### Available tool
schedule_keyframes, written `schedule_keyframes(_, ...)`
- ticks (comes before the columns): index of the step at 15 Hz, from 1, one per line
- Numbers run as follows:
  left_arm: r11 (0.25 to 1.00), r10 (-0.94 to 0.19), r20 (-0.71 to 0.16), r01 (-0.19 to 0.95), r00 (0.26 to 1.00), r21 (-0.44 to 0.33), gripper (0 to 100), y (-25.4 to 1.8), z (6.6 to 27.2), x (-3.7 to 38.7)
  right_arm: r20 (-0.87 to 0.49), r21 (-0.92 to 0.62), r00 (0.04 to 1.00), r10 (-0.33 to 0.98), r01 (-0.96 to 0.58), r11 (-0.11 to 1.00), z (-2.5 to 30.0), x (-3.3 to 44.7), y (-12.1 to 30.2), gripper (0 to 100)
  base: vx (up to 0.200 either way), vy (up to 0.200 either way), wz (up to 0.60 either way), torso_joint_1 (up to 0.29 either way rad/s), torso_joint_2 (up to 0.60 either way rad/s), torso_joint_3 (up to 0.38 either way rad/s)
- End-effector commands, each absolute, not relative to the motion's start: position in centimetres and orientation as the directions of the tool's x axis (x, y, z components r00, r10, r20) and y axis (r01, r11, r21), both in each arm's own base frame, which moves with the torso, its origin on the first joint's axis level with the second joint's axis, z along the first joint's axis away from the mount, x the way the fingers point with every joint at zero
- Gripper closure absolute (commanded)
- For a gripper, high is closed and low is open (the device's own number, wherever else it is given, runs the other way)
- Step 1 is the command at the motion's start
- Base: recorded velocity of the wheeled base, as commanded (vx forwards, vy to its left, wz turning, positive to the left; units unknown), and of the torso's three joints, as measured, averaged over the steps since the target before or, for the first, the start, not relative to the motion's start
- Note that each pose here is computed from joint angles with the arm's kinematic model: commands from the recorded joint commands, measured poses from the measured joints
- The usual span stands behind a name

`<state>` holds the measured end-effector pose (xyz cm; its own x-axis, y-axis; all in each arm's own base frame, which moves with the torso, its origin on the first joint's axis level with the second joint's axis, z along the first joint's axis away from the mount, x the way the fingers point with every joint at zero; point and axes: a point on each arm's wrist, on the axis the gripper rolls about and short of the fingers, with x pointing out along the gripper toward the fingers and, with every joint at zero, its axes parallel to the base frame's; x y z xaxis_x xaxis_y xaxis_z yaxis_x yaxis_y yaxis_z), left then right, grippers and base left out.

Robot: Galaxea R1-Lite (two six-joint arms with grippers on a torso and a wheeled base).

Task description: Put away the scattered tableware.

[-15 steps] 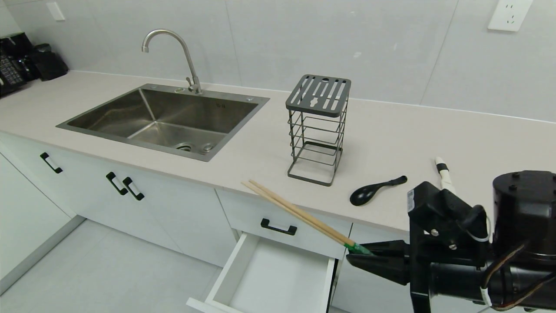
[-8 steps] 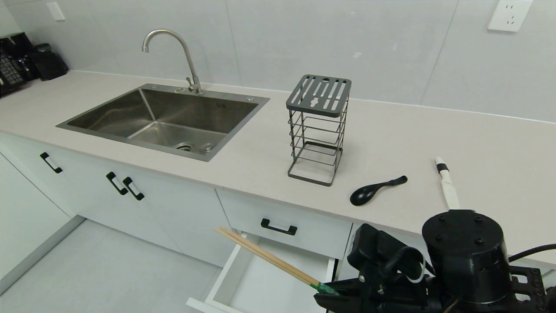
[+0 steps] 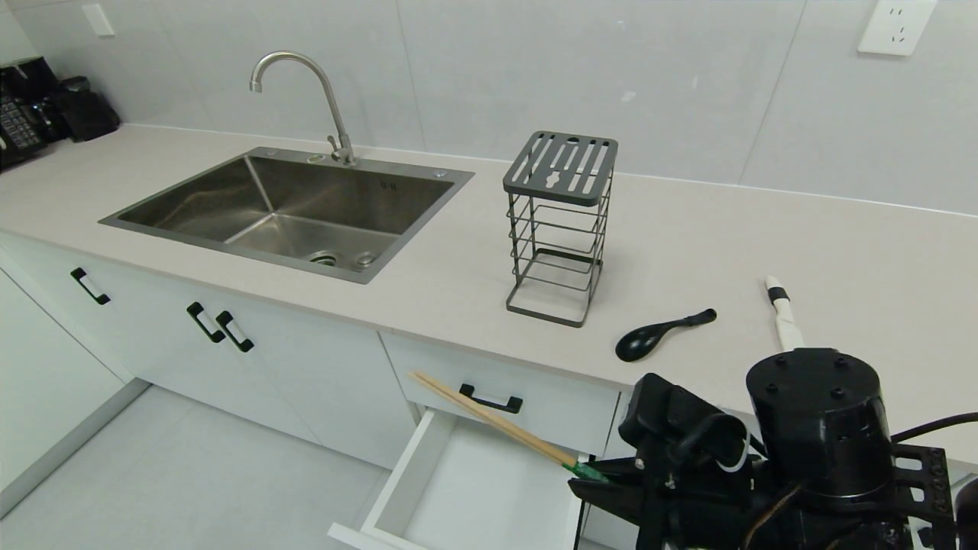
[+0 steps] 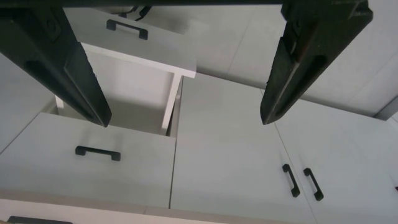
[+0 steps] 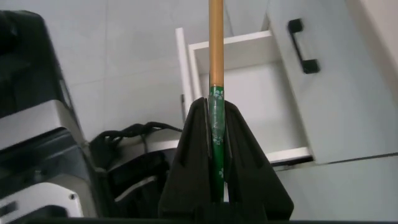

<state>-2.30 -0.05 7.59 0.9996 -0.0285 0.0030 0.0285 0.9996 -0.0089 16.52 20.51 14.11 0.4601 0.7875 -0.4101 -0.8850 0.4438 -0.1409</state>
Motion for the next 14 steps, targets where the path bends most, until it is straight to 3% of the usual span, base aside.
schedule_keyframes(1, 1.000, -0.028, 0.002, 0.028, 1.000, -0.009, 0, -0.1, 7.6, -2.3, -0.403, -0.167, 0.472, 0.784, -0.880, 0.445, 14.3, 16.2, 19.3, 100, 0.000, 0.000, 0.00, 0.000, 0.00, 0.000)
schedule_keyframes(8, 1.000, -0.029, 0.002, 0.029, 1.000, -0.009, 0, -0.1, 7.6, -2.3, -0.394, -0.177, 0.474, 0.788, -0.880, 0.441, 14.7, 16.4, 19.7, 100, 0.000, 0.000, 0.00, 0.000, 0.00, 0.000)
schedule_keyframes(14, 1.000, -0.029, 0.002, 0.029, 1.000, -0.009, 0, -0.1, 7.6, -2.3, -0.391, -0.173, 0.461, 0.796, -0.887, 0.429, 14.8, 16.8, 20.8, 100, 0.000, 0.000, 0.00, -0.154, 0.31, 0.143)
